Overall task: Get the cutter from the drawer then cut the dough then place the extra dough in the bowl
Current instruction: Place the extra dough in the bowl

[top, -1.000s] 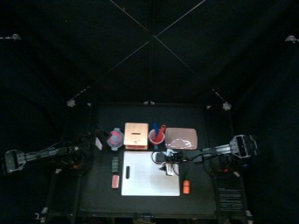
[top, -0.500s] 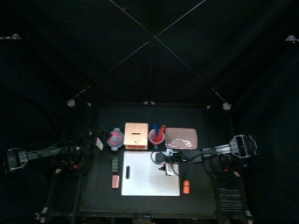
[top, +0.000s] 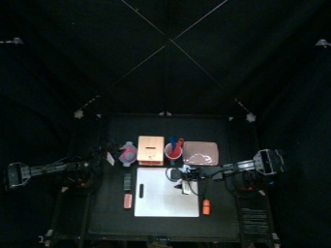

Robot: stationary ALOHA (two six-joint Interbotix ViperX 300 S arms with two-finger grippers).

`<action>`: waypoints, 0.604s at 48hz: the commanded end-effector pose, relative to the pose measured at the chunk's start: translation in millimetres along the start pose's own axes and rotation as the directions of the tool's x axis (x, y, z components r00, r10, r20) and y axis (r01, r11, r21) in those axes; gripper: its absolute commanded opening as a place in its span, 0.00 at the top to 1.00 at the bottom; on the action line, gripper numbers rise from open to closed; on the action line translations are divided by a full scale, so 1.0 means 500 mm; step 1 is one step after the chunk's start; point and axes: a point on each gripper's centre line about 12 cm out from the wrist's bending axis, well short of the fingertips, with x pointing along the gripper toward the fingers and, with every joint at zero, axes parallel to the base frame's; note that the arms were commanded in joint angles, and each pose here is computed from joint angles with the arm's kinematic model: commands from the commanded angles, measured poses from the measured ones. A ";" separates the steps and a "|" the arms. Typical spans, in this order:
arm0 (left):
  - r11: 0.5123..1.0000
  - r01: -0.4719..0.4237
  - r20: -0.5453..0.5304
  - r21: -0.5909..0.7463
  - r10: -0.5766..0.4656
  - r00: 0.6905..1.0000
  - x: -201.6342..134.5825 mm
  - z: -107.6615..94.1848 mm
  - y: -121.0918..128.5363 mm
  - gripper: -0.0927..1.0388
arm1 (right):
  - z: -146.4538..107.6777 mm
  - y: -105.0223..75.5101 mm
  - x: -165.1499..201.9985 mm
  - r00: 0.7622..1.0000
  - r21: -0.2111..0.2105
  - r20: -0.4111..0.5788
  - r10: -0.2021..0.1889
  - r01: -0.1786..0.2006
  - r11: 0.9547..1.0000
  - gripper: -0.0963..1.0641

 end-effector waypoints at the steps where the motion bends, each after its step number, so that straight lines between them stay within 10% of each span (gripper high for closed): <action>1: 1.000 0.030 0.058 -0.002 -0.030 0.998 0.003 0.038 -0.020 0.26 | 0.025 0.005 -0.026 0.999 -0.004 0.033 0.007 -0.007 1.000 0.22; 29: 0.978 0.191 0.249 0.086 -0.206 0.946 -0.021 0.091 -0.115 0.26 | -0.025 0.014 -0.062 0.976 0.030 -0.215 0.030 -0.024 0.999 0.22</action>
